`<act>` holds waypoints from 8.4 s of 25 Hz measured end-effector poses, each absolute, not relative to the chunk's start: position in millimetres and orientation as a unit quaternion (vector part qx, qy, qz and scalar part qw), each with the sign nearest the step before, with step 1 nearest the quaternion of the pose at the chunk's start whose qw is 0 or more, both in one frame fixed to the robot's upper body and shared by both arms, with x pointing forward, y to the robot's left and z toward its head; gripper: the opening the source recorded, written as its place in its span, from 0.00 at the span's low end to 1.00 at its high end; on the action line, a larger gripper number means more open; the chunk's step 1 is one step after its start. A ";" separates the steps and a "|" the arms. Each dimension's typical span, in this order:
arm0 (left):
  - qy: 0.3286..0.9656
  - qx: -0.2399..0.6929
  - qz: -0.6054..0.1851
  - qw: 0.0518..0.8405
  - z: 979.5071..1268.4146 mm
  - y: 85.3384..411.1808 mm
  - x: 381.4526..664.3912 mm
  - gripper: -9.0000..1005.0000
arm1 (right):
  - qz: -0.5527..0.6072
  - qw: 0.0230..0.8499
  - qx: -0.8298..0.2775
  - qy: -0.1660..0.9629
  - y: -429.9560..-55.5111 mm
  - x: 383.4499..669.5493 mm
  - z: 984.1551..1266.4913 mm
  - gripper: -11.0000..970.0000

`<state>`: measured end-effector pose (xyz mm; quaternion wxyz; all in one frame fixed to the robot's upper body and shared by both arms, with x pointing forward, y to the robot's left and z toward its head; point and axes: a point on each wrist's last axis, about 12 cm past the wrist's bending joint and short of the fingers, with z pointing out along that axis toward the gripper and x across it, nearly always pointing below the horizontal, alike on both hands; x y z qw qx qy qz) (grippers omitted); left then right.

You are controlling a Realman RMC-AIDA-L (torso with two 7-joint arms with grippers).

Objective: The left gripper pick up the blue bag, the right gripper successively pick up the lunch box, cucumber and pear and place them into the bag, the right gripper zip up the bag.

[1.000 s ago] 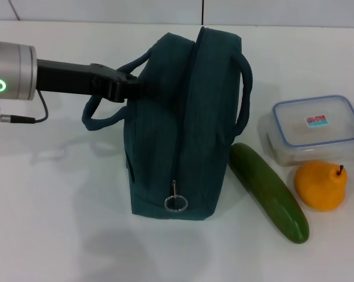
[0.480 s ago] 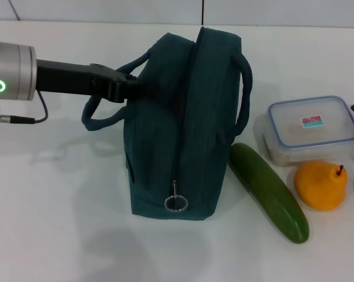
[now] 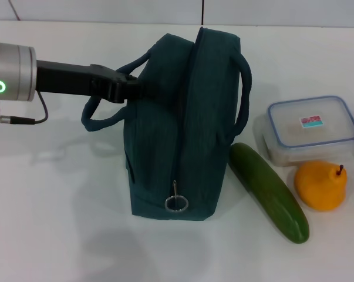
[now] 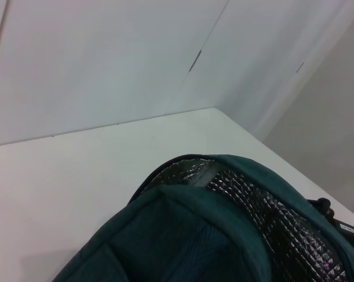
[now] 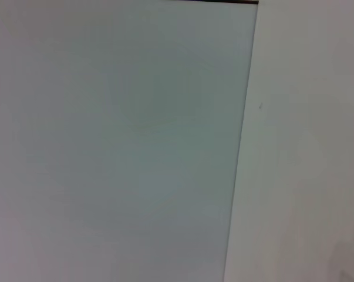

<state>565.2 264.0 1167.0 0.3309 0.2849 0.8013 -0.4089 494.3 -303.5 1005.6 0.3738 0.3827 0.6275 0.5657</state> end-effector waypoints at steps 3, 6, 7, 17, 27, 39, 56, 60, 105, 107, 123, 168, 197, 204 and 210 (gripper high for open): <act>0.802 0.284 -0.409 0.331 1166.6 264.4 564.8 0.07 | 0.565 0.374 0.379 0.630 -303.0 494.8 1005.9 0.24; 0.802 0.283 -0.409 0.331 1166.1 264.7 564.4 0.07 | 0.566 0.375 0.373 0.632 -302.1 496.5 1007.1 0.19; 0.802 0.283 -0.409 0.331 1166.0 264.8 564.3 0.07 | 0.567 0.375 0.373 0.631 -301.8 496.8 1007.2 0.18; 0.801 0.284 -0.408 0.332 1166.3 264.6 564.8 0.07 | 0.587 0.348 0.409 0.606 -300.5 497.6 1007.6 0.11; 0.798 0.285 -0.413 0.333 1167.7 261.9 565.4 0.07 | 0.638 0.311 0.441 0.548 -295.2 488.6 1012.0 0.11; 0.790 0.282 -0.424 0.341 1169.4 260.6 564.8 0.07 | 0.685 0.297 0.456 0.485 -295.4 482.8 1021.3 0.11; 0.766 0.322 -0.422 0.363 1170.5 237.5 566.0 0.07 | 0.764 0.310 0.415 0.384 -286.8 489.9 1051.6 0.11; 0.761 0.346 -0.405 0.372 1177.7 230.6 566.4 0.07 | 0.782 0.314 0.393 0.367 -283.7 494.9 1061.3 0.11; 0.777 0.385 -0.307 0.392 1192.6 199.0 576.3 0.07 | 0.778 0.246 0.344 0.464 -211.7 559.5 1082.5 0.11; 0.779 0.381 -0.307 0.393 1194.4 198.4 578.0 0.07 | 0.773 0.249 0.351 0.466 -215.9 554.0 1077.4 0.11; 0.794 0.359 -0.313 0.378 1198.7 194.9 582.1 0.07 | 0.727 0.255 0.352 0.532 -231.2 531.9 1050.8 0.11; 0.769 0.336 -0.445 0.312 1195.9 186.0 579.6 0.07 | 0.703 0.277 0.134 0.641 -194.6 542.5 1065.5 0.15; 0.784 0.292 -0.421 0.351 1202.0 212.9 593.4 0.07 | 0.656 0.411 0.006 0.633 -240.7 537.2 1078.1 0.35; 0.789 0.280 -0.423 0.348 1190.8 217.9 593.8 0.07 | 0.591 0.573 -0.081 0.563 -294.1 499.9 1089.9 0.36; 0.789 0.266 -0.425 0.355 1186.6 220.6 595.3 0.07 | 0.449 0.721 -0.054 0.526 -335.4 460.2 1080.1 0.37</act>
